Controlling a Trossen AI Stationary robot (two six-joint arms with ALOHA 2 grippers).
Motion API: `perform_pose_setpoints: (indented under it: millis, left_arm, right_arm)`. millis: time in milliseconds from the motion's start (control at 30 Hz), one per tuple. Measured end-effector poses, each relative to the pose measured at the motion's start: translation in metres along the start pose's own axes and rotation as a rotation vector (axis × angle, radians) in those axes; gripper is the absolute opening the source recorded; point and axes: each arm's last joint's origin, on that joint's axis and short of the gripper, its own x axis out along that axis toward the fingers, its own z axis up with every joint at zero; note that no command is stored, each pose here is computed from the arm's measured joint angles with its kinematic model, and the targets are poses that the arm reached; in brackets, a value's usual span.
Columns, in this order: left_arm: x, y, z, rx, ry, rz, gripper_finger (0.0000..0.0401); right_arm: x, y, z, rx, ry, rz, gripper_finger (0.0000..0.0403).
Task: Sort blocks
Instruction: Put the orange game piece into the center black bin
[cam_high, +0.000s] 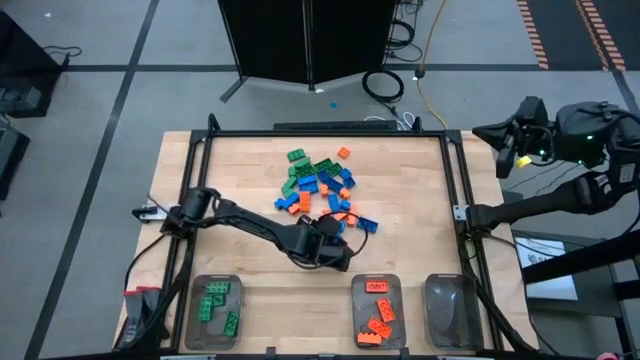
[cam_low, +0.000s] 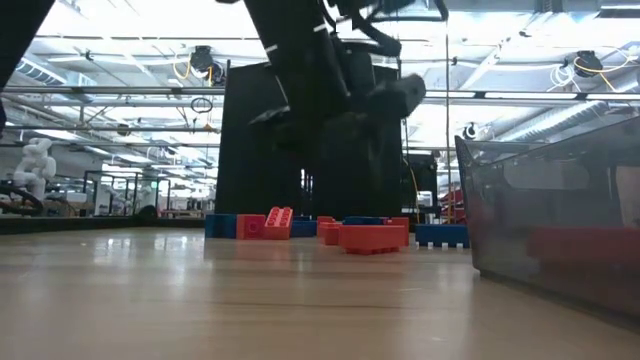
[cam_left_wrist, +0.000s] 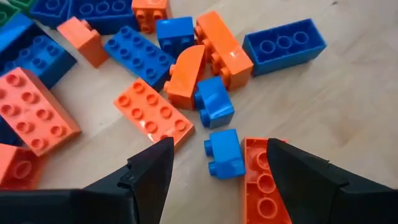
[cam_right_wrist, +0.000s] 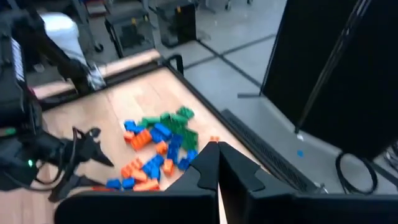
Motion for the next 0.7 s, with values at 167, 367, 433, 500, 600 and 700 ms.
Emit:
perform_pose_setpoints:
  millis: [167,367,433,500,600,700]
  left_arm:
    - [0.009,0.000,-0.003,-0.035,0.042,-0.002,0.0260]
    - [0.011,-0.002,-0.001,-0.100,0.125,-0.063,0.0261]
    - [0.012,-0.002,0.000,-0.141,0.167,-0.089,0.0261]
    - [0.013,-0.002,0.000,-0.158,0.219,-0.108,0.0261]
    - [0.014,-0.002,0.001,-0.175,0.281,-0.144,0.0261]
    - [0.013,-0.004,0.002,-0.183,0.294,-0.175,0.0261]
  right_arm:
    - [0.013,0.006,-0.004,-0.023,0.067,-0.012,0.0000]
    - [0.033,0.013,-0.013,-0.080,0.144,-0.036,0.0000]
    - [0.039,0.015,-0.016,-0.089,0.162,-0.041,0.0000]
    - [0.042,0.016,-0.017,-0.092,0.177,-0.029,0.0000]
    - [0.046,0.020,-0.017,-0.093,0.187,0.002,0.0000]
    - [0.046,0.021,-0.015,-0.089,0.170,0.012,0.0000]
